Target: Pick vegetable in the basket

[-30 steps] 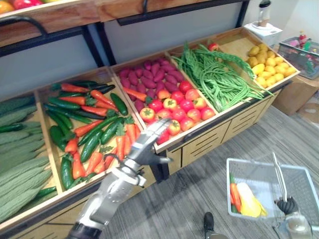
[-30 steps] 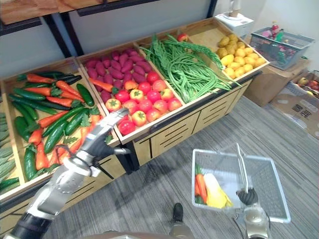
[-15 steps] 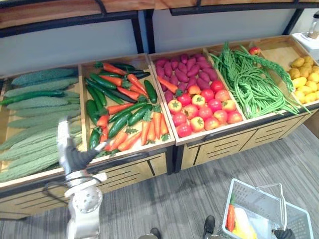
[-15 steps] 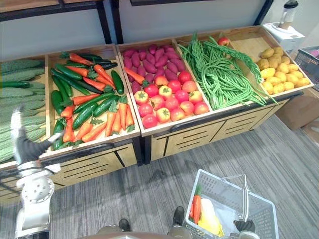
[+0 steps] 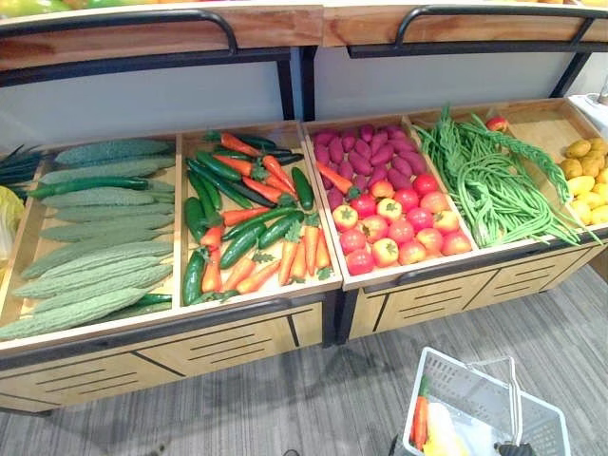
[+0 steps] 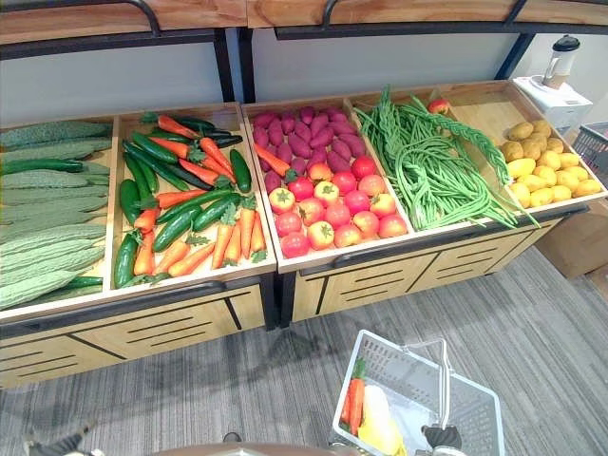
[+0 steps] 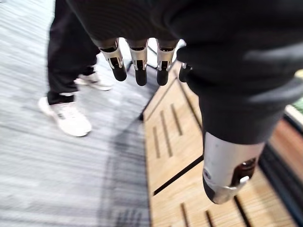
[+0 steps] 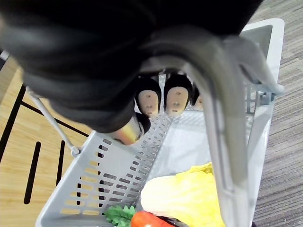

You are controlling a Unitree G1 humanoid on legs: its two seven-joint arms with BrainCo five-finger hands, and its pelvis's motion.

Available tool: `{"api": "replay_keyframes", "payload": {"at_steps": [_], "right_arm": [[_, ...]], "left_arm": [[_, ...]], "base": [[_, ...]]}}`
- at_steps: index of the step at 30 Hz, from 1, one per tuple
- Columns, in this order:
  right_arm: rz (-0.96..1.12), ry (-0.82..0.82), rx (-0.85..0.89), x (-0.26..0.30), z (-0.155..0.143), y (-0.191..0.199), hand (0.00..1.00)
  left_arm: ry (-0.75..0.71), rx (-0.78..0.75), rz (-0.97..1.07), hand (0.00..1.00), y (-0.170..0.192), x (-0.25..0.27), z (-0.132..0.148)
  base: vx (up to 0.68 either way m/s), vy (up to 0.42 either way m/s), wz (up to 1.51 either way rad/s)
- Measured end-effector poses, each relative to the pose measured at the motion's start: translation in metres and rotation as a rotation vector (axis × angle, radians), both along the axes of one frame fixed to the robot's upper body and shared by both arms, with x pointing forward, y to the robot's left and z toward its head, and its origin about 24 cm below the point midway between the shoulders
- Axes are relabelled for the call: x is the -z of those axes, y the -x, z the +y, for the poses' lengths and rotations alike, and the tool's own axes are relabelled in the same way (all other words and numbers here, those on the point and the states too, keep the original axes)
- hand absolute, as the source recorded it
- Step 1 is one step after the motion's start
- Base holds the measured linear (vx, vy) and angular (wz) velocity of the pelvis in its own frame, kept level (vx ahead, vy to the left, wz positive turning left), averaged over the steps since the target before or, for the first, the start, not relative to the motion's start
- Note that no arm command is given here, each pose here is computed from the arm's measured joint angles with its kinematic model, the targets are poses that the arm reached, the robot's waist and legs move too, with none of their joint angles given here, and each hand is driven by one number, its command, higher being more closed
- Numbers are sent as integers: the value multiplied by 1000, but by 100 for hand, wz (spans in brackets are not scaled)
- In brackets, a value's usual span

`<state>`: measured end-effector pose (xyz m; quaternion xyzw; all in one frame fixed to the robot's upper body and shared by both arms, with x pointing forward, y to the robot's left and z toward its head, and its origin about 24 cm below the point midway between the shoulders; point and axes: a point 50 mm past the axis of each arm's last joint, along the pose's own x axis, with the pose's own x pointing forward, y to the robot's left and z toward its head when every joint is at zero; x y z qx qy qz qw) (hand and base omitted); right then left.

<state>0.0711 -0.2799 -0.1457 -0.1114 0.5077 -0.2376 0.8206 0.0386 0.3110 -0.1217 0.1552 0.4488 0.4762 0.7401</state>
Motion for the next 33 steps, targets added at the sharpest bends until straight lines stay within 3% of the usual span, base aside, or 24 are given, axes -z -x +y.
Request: {"api": "replay_keyframes", "payload": {"at_steps": [6,14,22,25,29,33], "right_arm": [[18,-9,-4,2,4,5,100],[43,-12,-30,5,9,6,100],[23,-29,55,6,11,11,100],[-38,-45,33,5,22,-7,100],[-107,-62,59,2,26,-22,100],[-107,-70,23,3,32,-26,100]], "left_arm": [[137,22,99,0,15,17,-20],[306,217,133,0,4,32,-52],[348,382,151,0,-12,35,-68],[344,493,183,0,-21,37,-75],[328,541,151,0,-33,34,-75],[313,547,188,0,-19,33,-69]], "base": [[5,1,-5],[5,-8,-10],[-6,15,-23],[-148,168,-107],[-180,201,-117],[-72,58,-137]]}}
